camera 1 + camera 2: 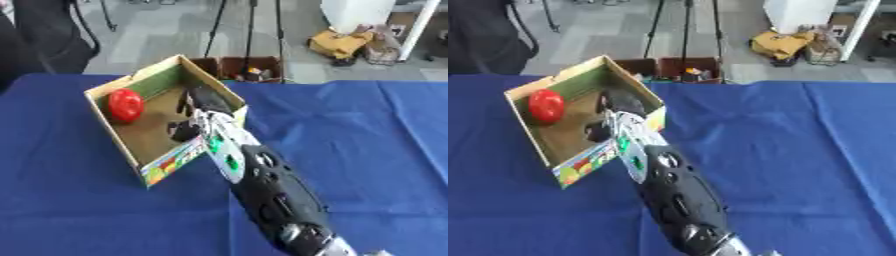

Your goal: Pick up objects on the table and place them in the box.

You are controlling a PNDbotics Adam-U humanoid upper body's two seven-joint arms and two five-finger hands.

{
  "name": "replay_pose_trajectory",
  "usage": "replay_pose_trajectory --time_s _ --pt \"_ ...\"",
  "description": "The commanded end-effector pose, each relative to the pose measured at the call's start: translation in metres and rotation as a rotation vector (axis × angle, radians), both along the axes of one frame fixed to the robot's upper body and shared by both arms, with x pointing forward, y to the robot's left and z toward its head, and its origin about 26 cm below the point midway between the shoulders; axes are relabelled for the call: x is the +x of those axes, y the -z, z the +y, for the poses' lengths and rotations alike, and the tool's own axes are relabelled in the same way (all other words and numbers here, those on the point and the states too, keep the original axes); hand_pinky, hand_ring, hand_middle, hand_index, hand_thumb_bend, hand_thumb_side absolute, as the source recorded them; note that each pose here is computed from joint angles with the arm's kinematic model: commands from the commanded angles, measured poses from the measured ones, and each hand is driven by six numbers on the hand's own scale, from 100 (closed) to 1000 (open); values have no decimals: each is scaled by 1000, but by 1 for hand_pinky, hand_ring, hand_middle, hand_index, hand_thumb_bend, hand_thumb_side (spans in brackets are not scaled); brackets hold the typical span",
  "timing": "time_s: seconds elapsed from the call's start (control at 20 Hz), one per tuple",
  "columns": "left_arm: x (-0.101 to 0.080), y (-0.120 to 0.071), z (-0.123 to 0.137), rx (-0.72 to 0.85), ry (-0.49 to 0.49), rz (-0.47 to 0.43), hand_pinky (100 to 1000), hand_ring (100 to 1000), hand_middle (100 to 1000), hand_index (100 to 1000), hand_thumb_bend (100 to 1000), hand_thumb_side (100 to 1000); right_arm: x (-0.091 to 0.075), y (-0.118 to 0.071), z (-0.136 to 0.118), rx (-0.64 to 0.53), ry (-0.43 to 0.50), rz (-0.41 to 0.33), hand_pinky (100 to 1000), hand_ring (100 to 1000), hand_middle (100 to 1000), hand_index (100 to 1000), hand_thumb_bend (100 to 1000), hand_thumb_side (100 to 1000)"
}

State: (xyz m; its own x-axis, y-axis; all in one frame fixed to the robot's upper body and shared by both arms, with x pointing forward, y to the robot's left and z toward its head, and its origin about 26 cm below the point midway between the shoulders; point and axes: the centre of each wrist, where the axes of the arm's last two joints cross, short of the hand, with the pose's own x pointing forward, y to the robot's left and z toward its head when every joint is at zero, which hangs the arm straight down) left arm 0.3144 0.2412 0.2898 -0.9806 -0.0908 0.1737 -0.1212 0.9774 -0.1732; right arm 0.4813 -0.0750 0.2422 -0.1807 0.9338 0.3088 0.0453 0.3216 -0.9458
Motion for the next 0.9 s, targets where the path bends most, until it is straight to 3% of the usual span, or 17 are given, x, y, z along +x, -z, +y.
replay_pose_trajectory --time_s 0.05,0.4,0.9 --pt "-4 -7 0 10 3 -29 720 855 851 885 100 1000 -2 -14 4 -3 -23 -36 447 549 593 716 385 218" --pt "-4 -7 0 7 1 -26 720 855 851 885 100 1000 -9 -33 4 57 -45 -108 464 557 598 732 444 299" --pt "-4 -6 2 9 -8 -21 721 855 851 885 100 1000 -37 -89 -5 230 -127 -408 505 593 642 769 449 351"
